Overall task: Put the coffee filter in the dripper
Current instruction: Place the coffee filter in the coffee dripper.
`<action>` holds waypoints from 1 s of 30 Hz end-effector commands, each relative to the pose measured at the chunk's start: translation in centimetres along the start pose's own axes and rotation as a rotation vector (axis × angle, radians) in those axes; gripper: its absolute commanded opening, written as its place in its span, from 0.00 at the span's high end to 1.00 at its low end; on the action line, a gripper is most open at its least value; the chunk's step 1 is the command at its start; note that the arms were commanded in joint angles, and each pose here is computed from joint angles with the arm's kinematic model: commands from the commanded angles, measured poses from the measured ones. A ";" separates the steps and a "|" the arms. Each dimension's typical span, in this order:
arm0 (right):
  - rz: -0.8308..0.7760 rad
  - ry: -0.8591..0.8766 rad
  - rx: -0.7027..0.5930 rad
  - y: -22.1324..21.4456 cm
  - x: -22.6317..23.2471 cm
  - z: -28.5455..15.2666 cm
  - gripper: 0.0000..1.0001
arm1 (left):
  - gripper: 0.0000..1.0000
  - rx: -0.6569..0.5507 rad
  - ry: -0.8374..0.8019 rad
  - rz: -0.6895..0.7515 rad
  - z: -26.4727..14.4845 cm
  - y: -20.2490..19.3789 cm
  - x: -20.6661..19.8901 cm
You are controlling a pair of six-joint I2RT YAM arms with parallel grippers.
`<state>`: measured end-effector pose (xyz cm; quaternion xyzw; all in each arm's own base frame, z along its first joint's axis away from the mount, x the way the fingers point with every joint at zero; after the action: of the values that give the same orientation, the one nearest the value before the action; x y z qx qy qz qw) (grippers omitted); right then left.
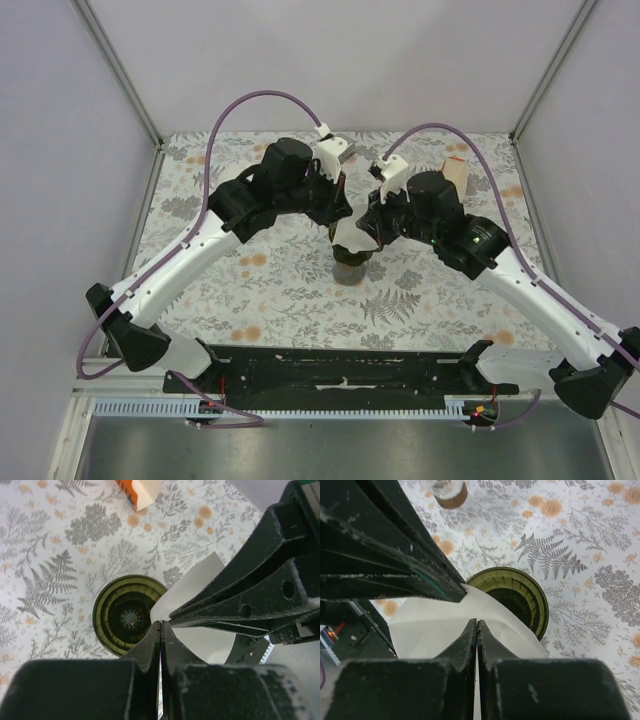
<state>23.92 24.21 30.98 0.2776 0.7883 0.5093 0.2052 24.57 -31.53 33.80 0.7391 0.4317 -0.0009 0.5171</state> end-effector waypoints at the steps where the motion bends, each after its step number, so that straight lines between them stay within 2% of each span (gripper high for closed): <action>1: -0.090 -0.003 0.057 -0.6 -0.8 1.5 0.95 | 0.98 0.017 -0.021 -0.099 0.8 -0.6 1.7; 6: -0.119 0.040 0.128 -2.4 -0.6 4.0 0.96 | 0.98 0.050 -0.047 -0.190 2.1 -1.7 3.7; 12: -0.159 0.088 0.157 -3.5 -0.2 4.7 0.96 | 0.98 0.073 -0.045 -0.172 3.2 -2.6 4.8; 14: -0.174 0.088 0.174 -3.9 -0.3 4.8 0.97 | 0.88 0.080 -0.042 -0.173 3.5 -2.8 5.0; 15: -0.181 0.088 0.178 -4.0 -0.4 4.9 0.97 | 0.79 0.077 -0.043 -0.169 3.4 -2.7 4.9; 18: -0.198 0.107 0.226 -5.1 -0.3 5.5 0.97 | 0.60 0.043 -0.022 -0.144 2.8 -1.6 5.0; 20: -0.207 0.122 0.256 -5.9 -0.3 6.1 0.97 | 0.51 0.019 -0.004 -0.126 2.1 -0.6 5.1; 26: -0.226 0.153 0.299 -6.7 -0.3 7.2 1.00 | 0.35 -0.042 0.050 -0.151 -0.8 1.3 5.6; 30: -0.237 0.171 0.347 -7.4 -0.3 7.7 1.00 | 0.31 -0.066 0.085 -0.215 -2.0 1.7 6.4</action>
<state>26.82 26.42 21.07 0.1898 0.8960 0.3713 0.1525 29.55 -26.79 28.35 0.7017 0.5364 -0.0133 0.4687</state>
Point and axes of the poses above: each gripper's point midway between its finger pads, its own z axis out along the fingers, its own x axis along the line the jaws close on, y = z × x, the point moved 2 cm from there along -z, back along the fingers, and after that the axes turned 15 degrees about -z, right-handed, at the moved point
